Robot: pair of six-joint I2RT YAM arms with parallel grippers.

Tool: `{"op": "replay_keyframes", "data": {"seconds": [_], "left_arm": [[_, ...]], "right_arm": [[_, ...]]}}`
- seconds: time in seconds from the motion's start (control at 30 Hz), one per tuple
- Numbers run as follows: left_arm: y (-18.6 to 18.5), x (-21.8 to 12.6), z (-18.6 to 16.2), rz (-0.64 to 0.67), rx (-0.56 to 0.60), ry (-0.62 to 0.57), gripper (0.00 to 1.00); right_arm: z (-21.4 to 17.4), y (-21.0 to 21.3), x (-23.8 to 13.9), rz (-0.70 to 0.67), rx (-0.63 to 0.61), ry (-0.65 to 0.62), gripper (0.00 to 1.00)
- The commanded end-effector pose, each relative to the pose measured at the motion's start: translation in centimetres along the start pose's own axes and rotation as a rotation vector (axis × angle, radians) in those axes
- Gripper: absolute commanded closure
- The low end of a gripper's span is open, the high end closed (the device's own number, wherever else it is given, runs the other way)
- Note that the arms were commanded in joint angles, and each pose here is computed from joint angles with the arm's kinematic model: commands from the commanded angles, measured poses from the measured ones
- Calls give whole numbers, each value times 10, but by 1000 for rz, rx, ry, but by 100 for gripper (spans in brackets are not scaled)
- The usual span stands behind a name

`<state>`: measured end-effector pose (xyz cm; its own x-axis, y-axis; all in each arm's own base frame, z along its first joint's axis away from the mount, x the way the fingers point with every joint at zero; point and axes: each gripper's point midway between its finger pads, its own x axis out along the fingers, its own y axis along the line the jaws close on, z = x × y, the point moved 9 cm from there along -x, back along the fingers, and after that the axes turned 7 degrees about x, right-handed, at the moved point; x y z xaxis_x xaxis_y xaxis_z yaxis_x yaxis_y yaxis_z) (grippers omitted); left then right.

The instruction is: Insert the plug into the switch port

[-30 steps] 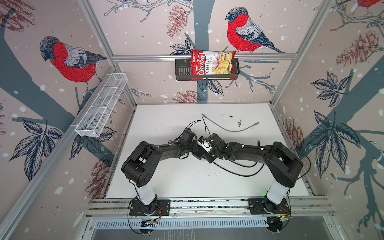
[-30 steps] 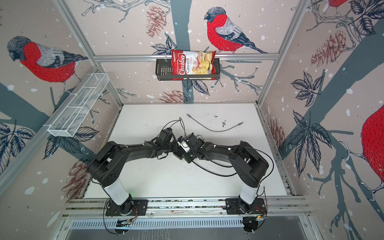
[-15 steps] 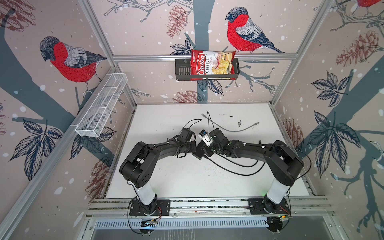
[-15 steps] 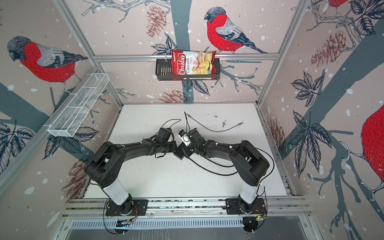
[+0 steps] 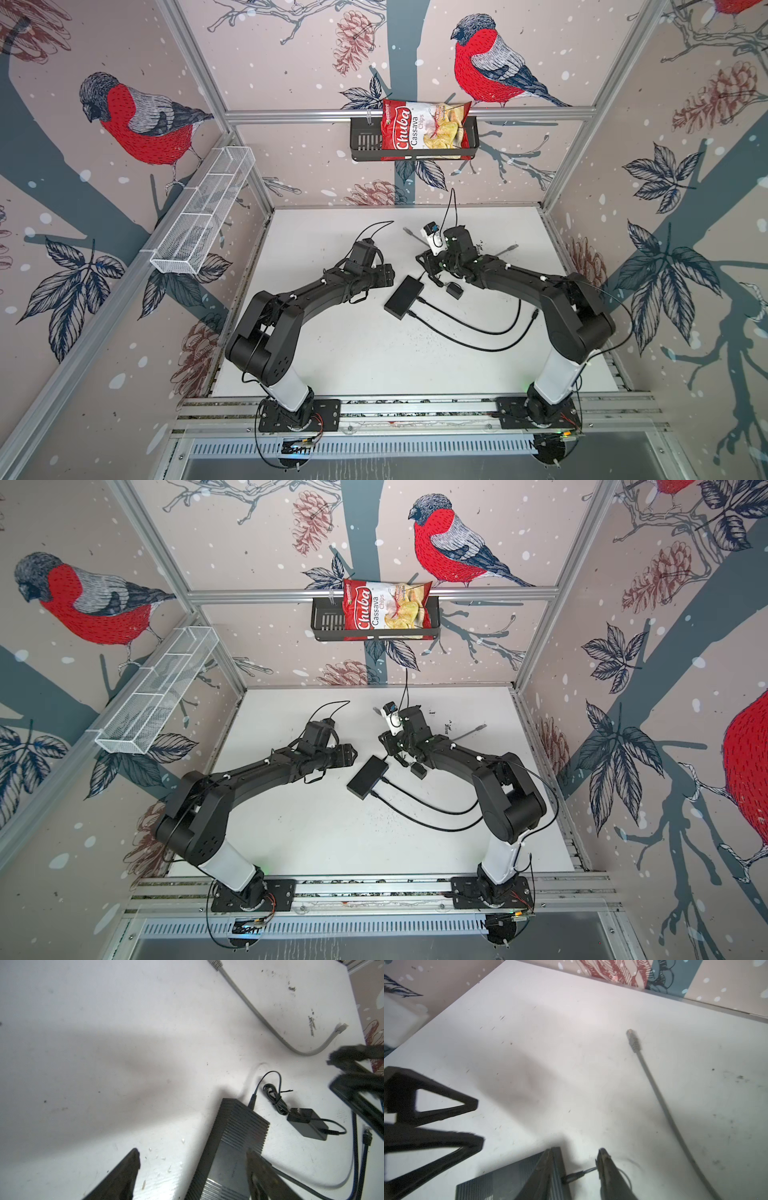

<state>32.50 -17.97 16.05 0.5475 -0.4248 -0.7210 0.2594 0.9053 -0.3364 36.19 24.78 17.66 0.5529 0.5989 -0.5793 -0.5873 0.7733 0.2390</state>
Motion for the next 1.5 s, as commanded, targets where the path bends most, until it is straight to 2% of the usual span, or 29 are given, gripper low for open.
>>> {"op": "replay_keyframes", "data": {"seconds": [0.0,0.47,1.03,1.17,1.47], "left_arm": [[-2,-6,10,-11,35,-39,17],[-3,-13,11,-44,54,-87,17],[-3,-17,10,-51,54,-103,16],[-2,-20,10,-53,50,-113,16],[-1,-21,9,-57,37,-121,16]], "right_arm": [[7,-18,15,-36,-26,11,62],[14,-84,90,-133,-98,213,63],[2,-100,114,-137,-143,331,73],[-2,-99,119,-154,-154,367,78],[-5,-97,114,-164,-156,364,94]]}}
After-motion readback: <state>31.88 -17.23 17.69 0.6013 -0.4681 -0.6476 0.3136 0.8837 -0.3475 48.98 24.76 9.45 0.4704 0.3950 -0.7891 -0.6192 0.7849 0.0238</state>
